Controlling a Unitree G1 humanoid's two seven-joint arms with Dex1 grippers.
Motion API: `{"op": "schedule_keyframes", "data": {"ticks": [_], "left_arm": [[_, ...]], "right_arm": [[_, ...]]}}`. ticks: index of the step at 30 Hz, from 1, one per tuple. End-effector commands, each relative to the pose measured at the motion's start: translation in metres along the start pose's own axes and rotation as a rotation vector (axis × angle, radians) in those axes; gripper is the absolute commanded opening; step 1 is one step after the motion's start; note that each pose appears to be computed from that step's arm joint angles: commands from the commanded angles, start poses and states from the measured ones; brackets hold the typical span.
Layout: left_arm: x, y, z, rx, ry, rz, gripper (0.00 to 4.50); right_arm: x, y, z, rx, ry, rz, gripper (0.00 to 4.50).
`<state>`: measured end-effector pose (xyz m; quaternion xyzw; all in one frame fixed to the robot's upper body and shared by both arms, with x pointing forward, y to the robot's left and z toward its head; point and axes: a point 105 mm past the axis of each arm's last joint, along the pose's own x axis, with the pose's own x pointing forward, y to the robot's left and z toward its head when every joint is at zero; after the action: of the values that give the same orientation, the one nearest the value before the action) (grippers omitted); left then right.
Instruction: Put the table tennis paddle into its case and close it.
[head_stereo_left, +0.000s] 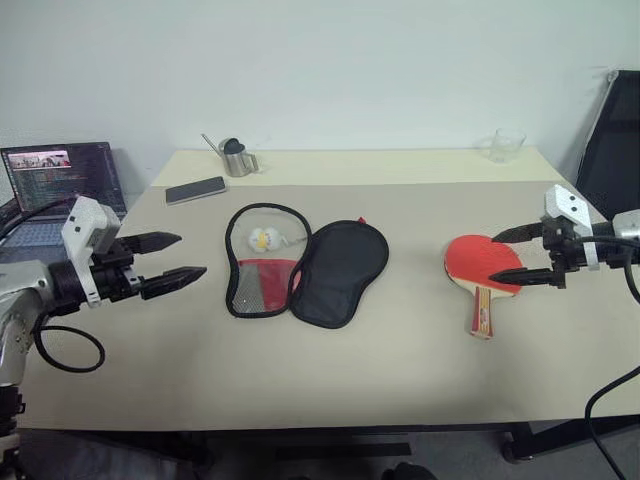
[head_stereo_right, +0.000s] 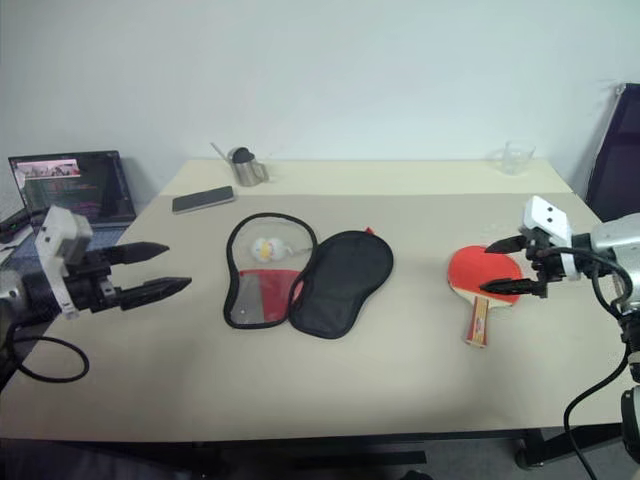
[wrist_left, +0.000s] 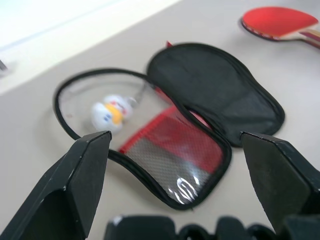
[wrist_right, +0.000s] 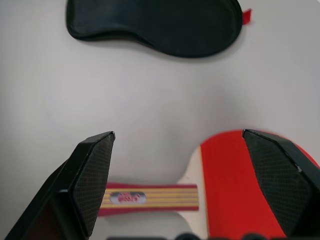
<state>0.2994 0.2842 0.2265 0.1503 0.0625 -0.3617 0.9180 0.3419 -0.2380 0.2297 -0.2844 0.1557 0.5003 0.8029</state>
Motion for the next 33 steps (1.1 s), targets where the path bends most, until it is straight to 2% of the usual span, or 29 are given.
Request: {"op": "schedule_keyframes", "data": {"ticks": [1, 5, 9, 14, 20, 26, 29, 33], "left_arm": [[-0.005, -0.001, 0.015, 0.053, -0.03, 0.018, 4.5], [-0.006, 0.0, 0.018, 0.052, -0.056, 0.045, 4.5], [0.01, 0.002, 0.017, 0.038, -0.072, 0.055, 4.5], [0.035, 0.026, -0.006, -0.057, -0.044, 0.152, 4.5], [0.071, 0.044, -0.046, -0.309, 0.008, 0.239, 4.5], [0.117, 0.025, -0.072, -0.5, 0.082, 0.199, 4.5], [0.135, 0.012, -0.087, -0.564, 0.127, 0.201, 4.5], [0.15, -0.007, -0.093, -0.59, 0.148, 0.16, 4.5]], "right_arm": [[-0.003, 0.001, 0.019, -0.052, -0.054, 0.004, 4.49], [0.005, 0.0, 0.022, -0.054, -0.073, 0.005, 4.49], [0.005, -0.006, 0.029, -0.074, -0.095, -0.016, 4.49], [-0.001, -0.002, 0.022, -0.06, -0.085, -0.042, 4.49], [-0.007, 0.006, 0.013, -0.026, -0.055, -0.053, 4.49], [-0.011, 0.01, 0.007, -0.009, -0.03, -0.073, 4.49], [-0.013, 0.009, 0.009, -0.011, -0.026, -0.088, 4.49], [-0.019, 0.007, 0.006, -0.011, -0.011, -0.118, 4.49]]}}
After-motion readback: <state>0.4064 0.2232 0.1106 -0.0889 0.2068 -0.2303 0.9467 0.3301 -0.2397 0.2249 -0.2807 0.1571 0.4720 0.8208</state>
